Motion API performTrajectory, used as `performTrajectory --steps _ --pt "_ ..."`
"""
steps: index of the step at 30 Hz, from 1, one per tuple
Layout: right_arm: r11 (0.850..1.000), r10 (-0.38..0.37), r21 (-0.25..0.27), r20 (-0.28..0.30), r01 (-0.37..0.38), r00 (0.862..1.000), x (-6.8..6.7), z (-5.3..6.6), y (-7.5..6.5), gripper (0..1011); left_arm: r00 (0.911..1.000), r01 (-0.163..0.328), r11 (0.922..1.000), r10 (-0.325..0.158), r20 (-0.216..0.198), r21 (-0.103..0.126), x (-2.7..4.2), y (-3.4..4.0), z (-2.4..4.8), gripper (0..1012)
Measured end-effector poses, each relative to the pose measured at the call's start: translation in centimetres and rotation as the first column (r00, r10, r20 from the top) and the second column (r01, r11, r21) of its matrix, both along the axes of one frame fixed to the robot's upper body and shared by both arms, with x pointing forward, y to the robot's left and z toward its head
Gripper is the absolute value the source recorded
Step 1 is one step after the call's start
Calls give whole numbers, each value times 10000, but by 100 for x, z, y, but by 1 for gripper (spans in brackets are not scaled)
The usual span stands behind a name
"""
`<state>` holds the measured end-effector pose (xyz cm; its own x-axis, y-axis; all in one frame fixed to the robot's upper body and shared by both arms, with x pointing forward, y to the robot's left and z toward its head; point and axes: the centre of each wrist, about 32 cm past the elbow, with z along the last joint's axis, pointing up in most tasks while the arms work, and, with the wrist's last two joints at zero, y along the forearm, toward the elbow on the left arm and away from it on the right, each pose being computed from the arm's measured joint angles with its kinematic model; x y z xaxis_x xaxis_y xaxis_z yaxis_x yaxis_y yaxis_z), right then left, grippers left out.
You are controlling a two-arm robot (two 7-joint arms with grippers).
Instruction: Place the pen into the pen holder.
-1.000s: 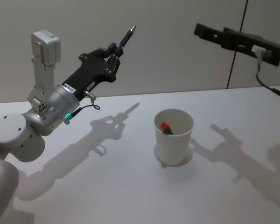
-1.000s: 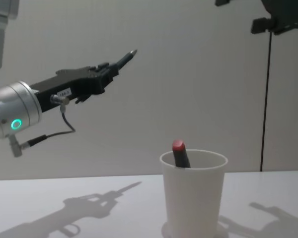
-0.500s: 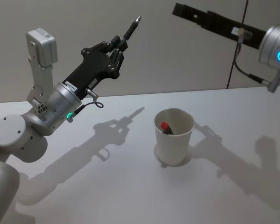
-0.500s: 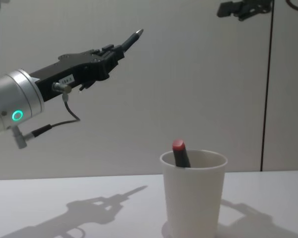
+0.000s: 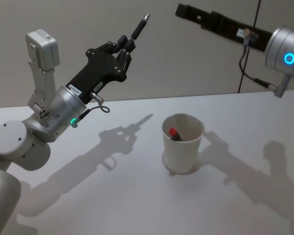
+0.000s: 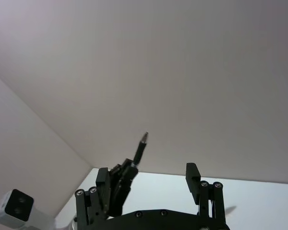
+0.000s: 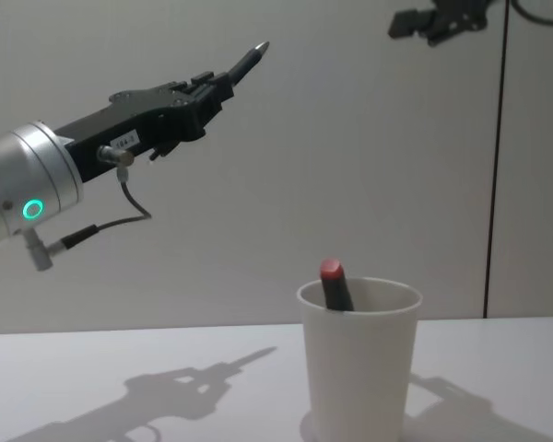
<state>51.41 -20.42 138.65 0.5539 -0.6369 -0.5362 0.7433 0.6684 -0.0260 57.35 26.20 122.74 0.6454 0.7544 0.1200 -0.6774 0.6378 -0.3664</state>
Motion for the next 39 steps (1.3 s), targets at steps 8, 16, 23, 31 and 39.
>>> performTrajectory --steps 8,16,23,31,39 --pt "9992 -302 -272 -462 290 9985 -4 -172 -12 1001 10000 24 10000 -24 43 -19 -5 -3 4 140" --pt "9982 -445 -426 -678 416 9967 2 -273 -16 1001 10000 33 10000 -33 60 -34 -7 -5 6 140" --pt "9987 -448 -289 -717 428 9964 9 -296 -4 1001 10000 36 10000 -36 66 -37 -9 -6 6 140" --pt "9993 34 367 -622 -11 9981 39 -271 46 1001 10000 38 10000 -38 76 -40 -9 -7 7 140" --pt "9935 759 876 -319 -729 9966 92 -241 97 1001 10000 39 10000 -38 80 -42 -10 -8 8 140"
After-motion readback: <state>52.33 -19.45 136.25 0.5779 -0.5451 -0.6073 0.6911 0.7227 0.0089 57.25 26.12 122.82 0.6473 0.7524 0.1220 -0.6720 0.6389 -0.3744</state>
